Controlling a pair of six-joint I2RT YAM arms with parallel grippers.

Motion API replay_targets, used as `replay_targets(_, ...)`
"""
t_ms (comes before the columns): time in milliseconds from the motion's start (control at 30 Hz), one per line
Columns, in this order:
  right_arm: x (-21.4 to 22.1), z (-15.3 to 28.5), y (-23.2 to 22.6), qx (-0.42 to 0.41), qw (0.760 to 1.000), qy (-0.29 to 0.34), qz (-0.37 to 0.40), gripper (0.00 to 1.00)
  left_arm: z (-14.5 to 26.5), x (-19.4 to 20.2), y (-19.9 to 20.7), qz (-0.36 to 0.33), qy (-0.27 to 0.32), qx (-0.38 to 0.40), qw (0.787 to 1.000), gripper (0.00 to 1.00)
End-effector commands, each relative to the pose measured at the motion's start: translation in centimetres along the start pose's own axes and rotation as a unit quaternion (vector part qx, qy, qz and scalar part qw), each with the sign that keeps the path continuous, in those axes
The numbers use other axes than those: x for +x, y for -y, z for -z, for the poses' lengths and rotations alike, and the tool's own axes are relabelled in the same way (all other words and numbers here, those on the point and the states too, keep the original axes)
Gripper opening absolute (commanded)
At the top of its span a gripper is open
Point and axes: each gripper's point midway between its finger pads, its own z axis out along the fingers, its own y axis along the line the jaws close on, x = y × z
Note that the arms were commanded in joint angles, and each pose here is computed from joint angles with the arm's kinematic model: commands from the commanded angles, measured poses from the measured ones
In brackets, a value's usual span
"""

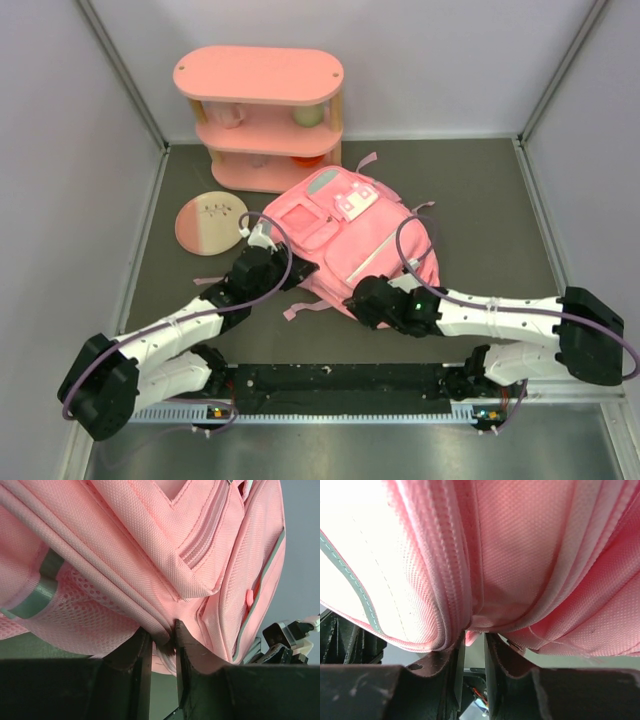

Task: Pack the student bag
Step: Zip the student bag at the center of the board.

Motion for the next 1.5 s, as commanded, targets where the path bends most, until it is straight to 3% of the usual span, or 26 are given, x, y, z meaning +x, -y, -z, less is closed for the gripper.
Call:
replay_targets(0, -2.4, -0.4, -4.1, -0.057, 0.996, 0.073, -0.016, 0.21, 0.4, 0.3, 2.3, -0.041, -0.020, 0.043, 0.998, 0.19)
replay_targets(133, -2.0, -1.1, -4.4, -0.053, 0.996, 0.075, 0.005, 0.20, 0.5, 0.2, 2.2, -0.064, -0.023, 0.038, 0.997, 0.11)
replay_targets(233, -1.6, -1.5, -5.0, -0.061, 0.995, 0.076, 0.023, 0.05, 0.4, 0.2, 1.8, -0.089, -0.028, 0.027, 0.995, 0.01)
replay_targets(333, -1.5, -1.7, -5.1, -0.059, 0.995, 0.079, 0.035, 0.00, 0.4, 0.3, 1.4, -0.098, -0.033, 0.017, 0.994, 0.00)
replay_targets(500, -2.0, -1.1, -5.6, -0.063, 0.991, 0.091, 0.069, 0.00, 0.5, 0.3, 0.9, -0.099, -0.030, 0.008, 0.995, 0.00)
replay_targets(700, -1.5, 1.2, -6.3, -0.084, 0.953, 0.073, 0.283, 0.00, 0.9, -0.4, 0.4, -0.113, -0.018, -0.011, 0.993, 0.00)
replay_targets(833, -1.7, 2.9, -4.6, -0.096, 0.898, 0.040, 0.427, 0.00, 1.1, -1.4, 0.2, -0.130, -0.007, -0.023, 0.991, 0.00)
replay_targets(1000, -3.4, 4.5, -2.5, -0.094, 0.855, 0.027, 0.510, 0.00, 1.4, -1.8, -0.8, -0.136, -0.010, -0.041, 0.990, 0.00)
replay_targets(1267, -3.5, 4.3, -0.7, -0.079, 0.819, 0.007, 0.569, 0.00, 1.6, -1.7, 0.2, -0.137, -0.018, -0.013, 0.990, 0.00)
replay_targets(1467, -2.6, 3.9, -0.3, -0.079, 0.832, -0.012, 0.549, 0.00, 1.7, -1.2, 0.5, -0.132, -0.026, -0.001, 0.991, 0.00)
